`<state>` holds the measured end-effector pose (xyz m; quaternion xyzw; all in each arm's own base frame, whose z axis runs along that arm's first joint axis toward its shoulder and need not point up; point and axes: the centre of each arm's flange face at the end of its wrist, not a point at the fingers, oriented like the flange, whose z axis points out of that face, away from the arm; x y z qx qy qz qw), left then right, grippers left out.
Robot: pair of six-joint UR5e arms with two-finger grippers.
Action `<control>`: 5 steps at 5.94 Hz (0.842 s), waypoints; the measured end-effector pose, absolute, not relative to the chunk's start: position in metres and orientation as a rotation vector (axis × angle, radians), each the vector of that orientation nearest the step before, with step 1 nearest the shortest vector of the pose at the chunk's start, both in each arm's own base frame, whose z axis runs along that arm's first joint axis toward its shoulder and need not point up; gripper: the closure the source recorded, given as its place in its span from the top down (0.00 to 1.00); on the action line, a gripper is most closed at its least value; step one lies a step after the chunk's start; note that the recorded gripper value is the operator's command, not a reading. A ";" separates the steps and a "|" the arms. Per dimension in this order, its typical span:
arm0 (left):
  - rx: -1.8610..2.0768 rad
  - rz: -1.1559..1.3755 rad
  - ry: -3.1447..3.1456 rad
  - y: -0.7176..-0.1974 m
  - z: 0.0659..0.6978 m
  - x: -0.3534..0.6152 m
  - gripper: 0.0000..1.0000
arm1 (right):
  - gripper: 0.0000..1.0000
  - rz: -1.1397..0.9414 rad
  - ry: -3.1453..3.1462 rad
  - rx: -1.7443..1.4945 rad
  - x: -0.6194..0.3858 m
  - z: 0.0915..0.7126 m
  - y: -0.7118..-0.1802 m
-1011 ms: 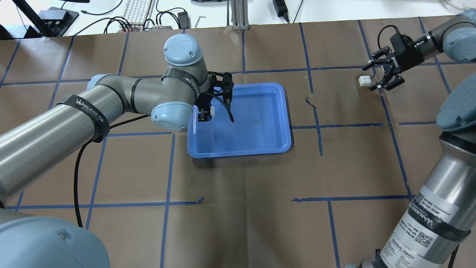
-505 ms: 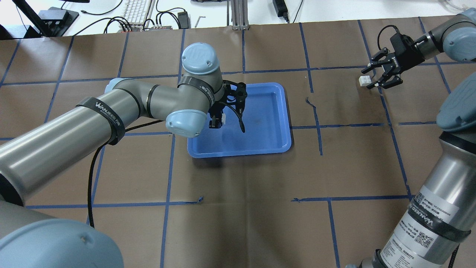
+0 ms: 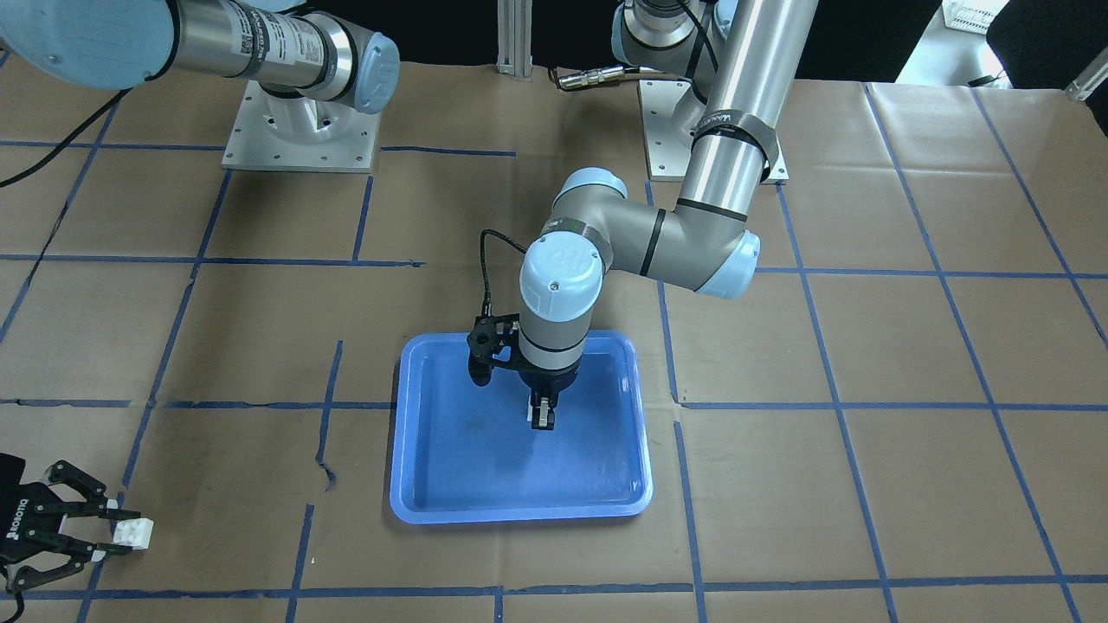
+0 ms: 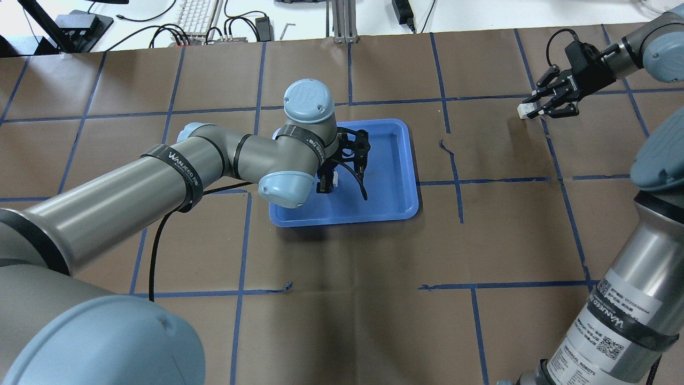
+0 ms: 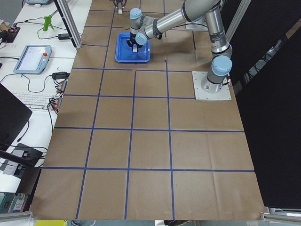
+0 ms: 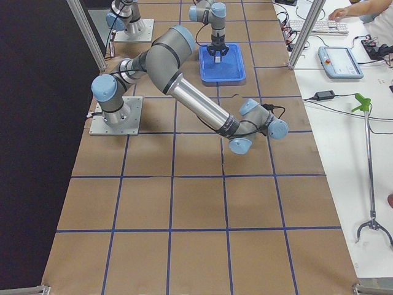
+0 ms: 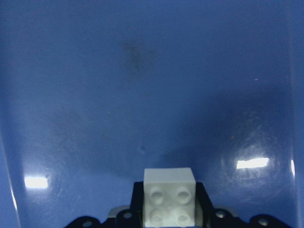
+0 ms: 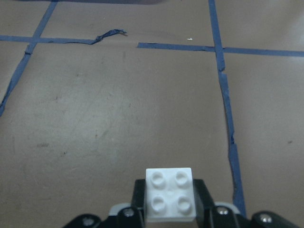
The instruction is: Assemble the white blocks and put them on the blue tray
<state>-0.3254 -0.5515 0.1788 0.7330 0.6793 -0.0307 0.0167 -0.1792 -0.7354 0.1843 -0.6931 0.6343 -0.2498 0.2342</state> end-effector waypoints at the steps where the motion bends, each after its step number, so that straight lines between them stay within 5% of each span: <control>1: 2.263 -0.095 2.134 -0.549 0.178 -0.330 0.15 | 0.33 -0.692 1.743 -1.919 -0.174 0.219 -0.730; 2: 2.244 -0.096 2.157 -0.547 0.177 -0.334 0.59 | 0.33 -0.689 1.732 -1.916 -0.163 0.250 -0.720; 3: 2.230 -0.091 2.176 -0.546 0.176 -0.335 0.91 | 0.33 -0.681 1.708 -1.903 -0.147 0.267 -0.708; 5: 2.200 -0.087 2.208 -0.545 0.180 -0.334 0.97 | 0.34 -0.654 1.655 -1.891 -0.096 0.276 -0.676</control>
